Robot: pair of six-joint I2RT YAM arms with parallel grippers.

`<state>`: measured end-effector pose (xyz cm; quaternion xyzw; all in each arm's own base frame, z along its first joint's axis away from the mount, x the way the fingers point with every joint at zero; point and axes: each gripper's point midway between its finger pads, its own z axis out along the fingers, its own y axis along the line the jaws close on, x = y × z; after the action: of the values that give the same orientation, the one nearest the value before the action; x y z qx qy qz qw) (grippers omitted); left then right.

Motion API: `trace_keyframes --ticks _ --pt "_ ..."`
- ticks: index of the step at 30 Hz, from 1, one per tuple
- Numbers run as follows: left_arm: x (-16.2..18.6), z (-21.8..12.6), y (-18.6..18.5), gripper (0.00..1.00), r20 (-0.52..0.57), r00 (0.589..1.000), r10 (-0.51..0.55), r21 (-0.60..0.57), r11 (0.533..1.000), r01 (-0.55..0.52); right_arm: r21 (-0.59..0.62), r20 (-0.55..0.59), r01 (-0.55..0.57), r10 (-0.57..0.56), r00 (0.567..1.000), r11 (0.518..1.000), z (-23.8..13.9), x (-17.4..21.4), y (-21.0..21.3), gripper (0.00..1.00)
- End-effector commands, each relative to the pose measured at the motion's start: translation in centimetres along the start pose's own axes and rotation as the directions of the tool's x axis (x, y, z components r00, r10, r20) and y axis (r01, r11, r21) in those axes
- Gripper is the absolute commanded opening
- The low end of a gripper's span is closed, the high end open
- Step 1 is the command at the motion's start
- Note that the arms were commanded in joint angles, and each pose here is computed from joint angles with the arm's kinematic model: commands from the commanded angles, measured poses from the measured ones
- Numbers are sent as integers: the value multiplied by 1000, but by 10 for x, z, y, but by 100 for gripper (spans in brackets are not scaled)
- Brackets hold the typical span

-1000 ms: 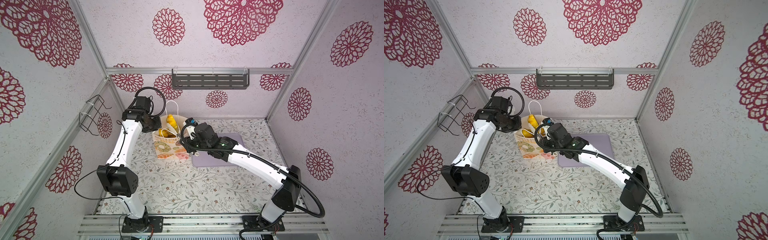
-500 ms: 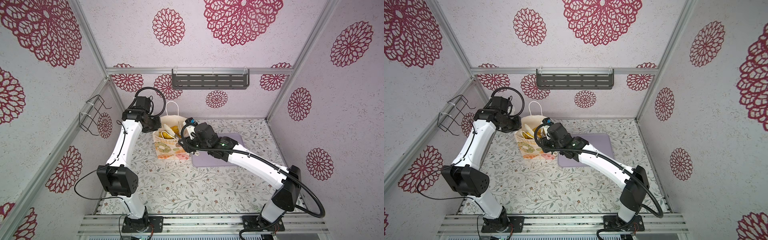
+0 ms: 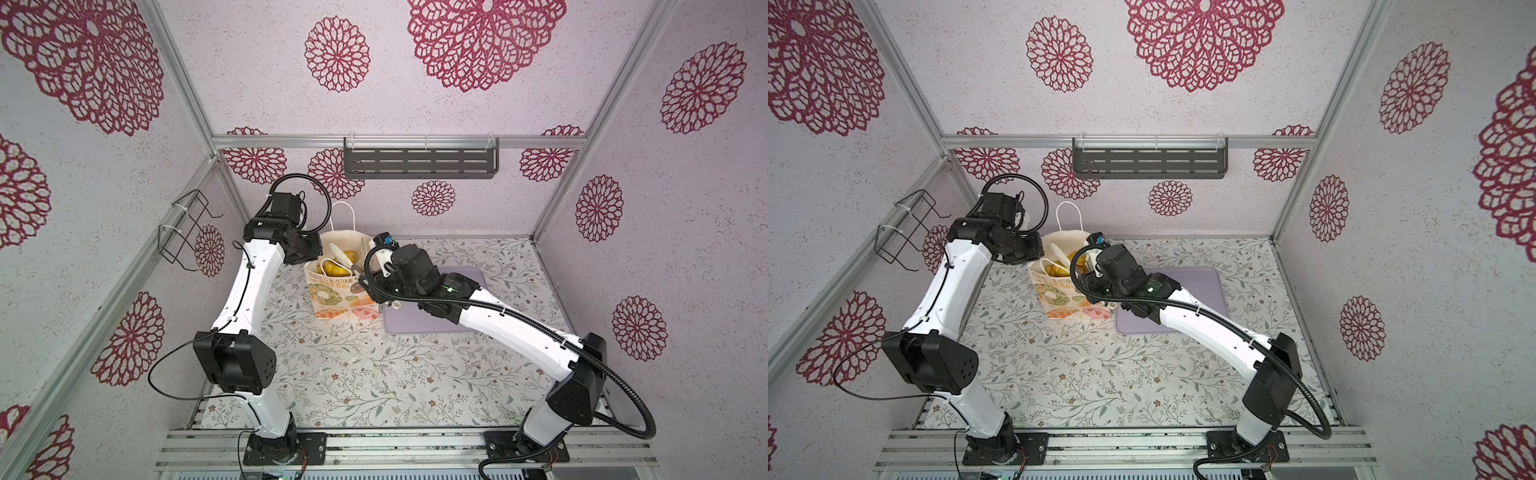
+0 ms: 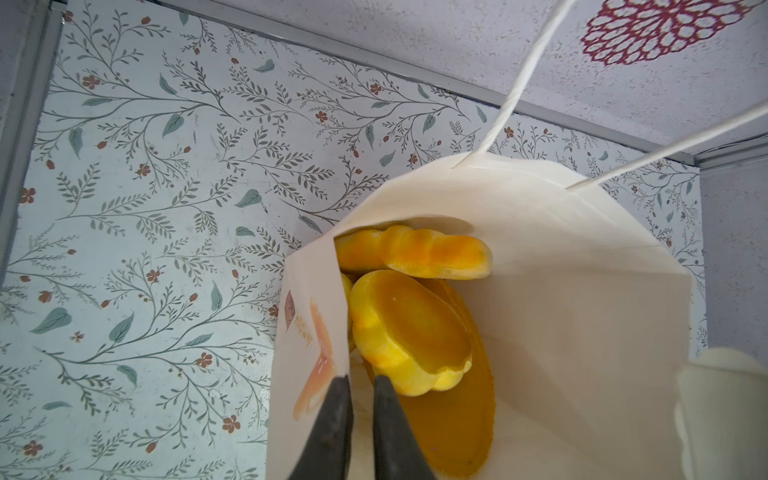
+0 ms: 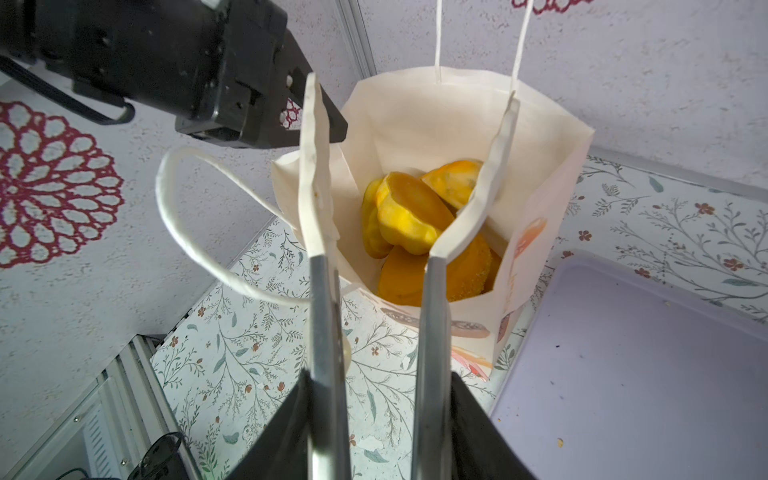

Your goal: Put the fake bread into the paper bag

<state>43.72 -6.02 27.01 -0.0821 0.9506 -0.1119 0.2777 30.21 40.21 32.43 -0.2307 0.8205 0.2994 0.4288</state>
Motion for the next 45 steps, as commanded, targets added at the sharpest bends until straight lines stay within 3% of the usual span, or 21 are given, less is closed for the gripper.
trace_keyframes --ticks 1,15,28,34,45 --pt "-6 -17 -7 18 51 999 19 16 1000 -20 1 161 24 -24 987 1000 -40 -44 6 48" --pt "-8 -20 -3 31 63 998 18 -4 1000 -18 102 201 16 -36 979 995 -66 -47 -28 50" --pt "-10 -21 3 33 73 997 21 -37 999 -19 209 234 -45 -5 972 977 -103 -42 -85 51" --pt "-10 -23 5 33 79 997 22 -44 999 -19 298 261 -101 21 965 949 -130 -34 -132 51" --pt "-16 -34 16 54 117 993 11 -73 997 -2 504 240 -119 -6 971 855 -168 2 -207 52"
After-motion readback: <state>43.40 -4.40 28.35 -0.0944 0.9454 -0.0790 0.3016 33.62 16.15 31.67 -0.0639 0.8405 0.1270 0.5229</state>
